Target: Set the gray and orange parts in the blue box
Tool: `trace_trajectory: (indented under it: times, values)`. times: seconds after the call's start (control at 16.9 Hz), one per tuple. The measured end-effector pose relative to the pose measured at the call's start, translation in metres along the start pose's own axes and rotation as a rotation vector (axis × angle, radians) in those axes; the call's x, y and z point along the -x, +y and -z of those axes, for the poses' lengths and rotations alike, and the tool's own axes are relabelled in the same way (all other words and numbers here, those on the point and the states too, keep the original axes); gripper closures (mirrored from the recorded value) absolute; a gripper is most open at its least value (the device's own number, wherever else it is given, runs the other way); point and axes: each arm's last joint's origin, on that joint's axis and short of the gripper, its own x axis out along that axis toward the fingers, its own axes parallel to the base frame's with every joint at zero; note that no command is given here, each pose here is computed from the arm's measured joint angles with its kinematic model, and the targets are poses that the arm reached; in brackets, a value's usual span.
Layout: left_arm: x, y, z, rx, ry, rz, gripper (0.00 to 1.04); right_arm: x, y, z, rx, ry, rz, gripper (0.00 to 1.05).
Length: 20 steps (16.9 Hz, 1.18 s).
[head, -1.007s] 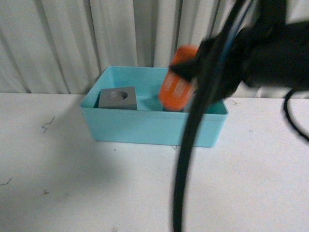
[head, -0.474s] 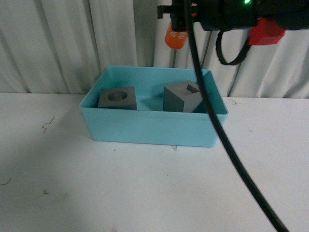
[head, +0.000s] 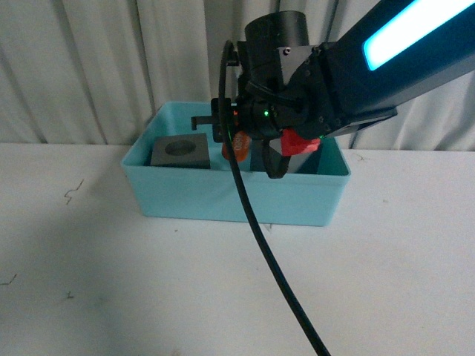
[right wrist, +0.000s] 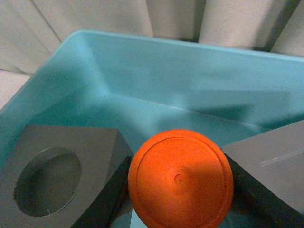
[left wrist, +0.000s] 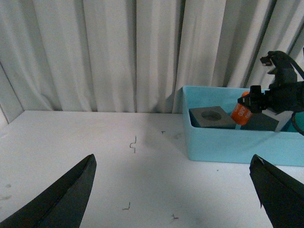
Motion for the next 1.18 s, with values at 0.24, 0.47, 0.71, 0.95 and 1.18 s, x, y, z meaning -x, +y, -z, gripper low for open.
trace_trajectory:
  times: [0.24,0.47,0.71,0.95,1.18]
  values:
    - [0.000,0.000,0.000,0.000,0.000,0.000,0.07,-0.005,0.010,0.002,0.003,0.018,0.011,0.57]
    - [0.000,0.000,0.000,0.000,0.000,0.000,0.07,-0.009,0.011,0.009,0.009,0.061,0.035,0.57]
    - [0.000,0.000,0.000,0.000,0.000,0.000,0.07,-0.010,0.010,0.015,0.013,0.088,0.054,0.57]
    - [0.000,0.000,0.000,0.000,0.000,0.000,0.07,-0.010,0.010,0.015,0.012,0.089,0.051,0.25]
    - [0.000,0.000,0.000,0.000,0.000,0.000,0.07,0.081,0.003,-0.056,0.031,-0.202,0.097,0.06]
